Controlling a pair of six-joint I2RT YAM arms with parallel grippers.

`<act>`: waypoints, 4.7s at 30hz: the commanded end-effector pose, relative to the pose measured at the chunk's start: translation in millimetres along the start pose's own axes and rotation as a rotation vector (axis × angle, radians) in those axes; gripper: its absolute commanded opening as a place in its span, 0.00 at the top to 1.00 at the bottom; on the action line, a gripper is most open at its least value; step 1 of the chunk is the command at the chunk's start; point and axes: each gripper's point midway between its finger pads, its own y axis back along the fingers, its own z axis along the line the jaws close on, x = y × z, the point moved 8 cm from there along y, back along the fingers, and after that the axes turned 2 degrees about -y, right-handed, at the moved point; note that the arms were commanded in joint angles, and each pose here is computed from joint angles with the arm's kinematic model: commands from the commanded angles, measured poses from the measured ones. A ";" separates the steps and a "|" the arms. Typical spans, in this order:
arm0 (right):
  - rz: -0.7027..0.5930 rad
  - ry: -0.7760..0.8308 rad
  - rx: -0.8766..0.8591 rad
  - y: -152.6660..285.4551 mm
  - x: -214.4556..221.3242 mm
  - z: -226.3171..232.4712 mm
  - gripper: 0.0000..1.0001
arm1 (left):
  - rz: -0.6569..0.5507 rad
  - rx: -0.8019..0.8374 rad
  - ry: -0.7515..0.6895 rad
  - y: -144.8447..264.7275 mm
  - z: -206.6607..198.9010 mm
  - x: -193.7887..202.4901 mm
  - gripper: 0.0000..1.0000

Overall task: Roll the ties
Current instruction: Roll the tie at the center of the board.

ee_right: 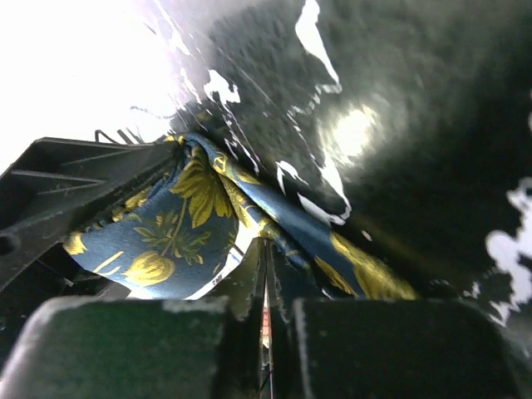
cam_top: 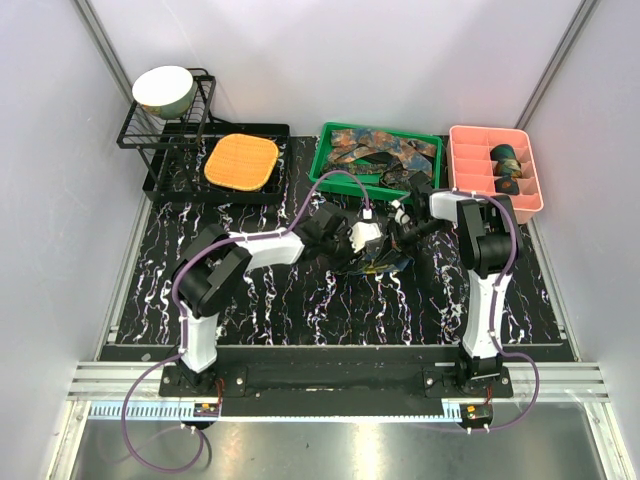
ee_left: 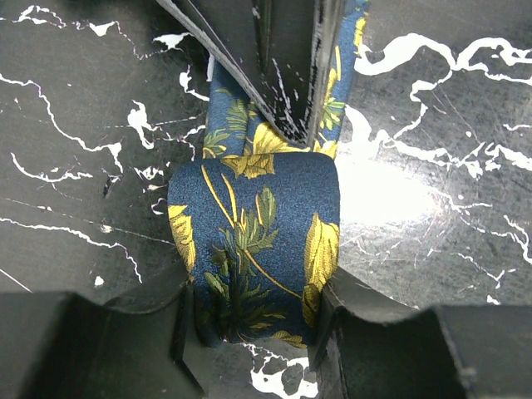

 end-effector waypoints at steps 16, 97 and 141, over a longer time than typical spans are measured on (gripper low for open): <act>-0.026 -0.034 0.253 -18.6 -18.0 -41.3 1.00 | -0.015 0.130 -0.042 33.7 -0.6 -22.0 1.00; 0.037 0.155 -0.208 -35.6 -6.2 -12.4 1.00 | -0.387 0.210 0.222 -10.3 16.9 29.3 0.49; 0.085 0.150 -0.192 -43.6 -8.5 -6.2 1.00 | -0.226 0.194 0.250 5.2 6.3 48.1 0.21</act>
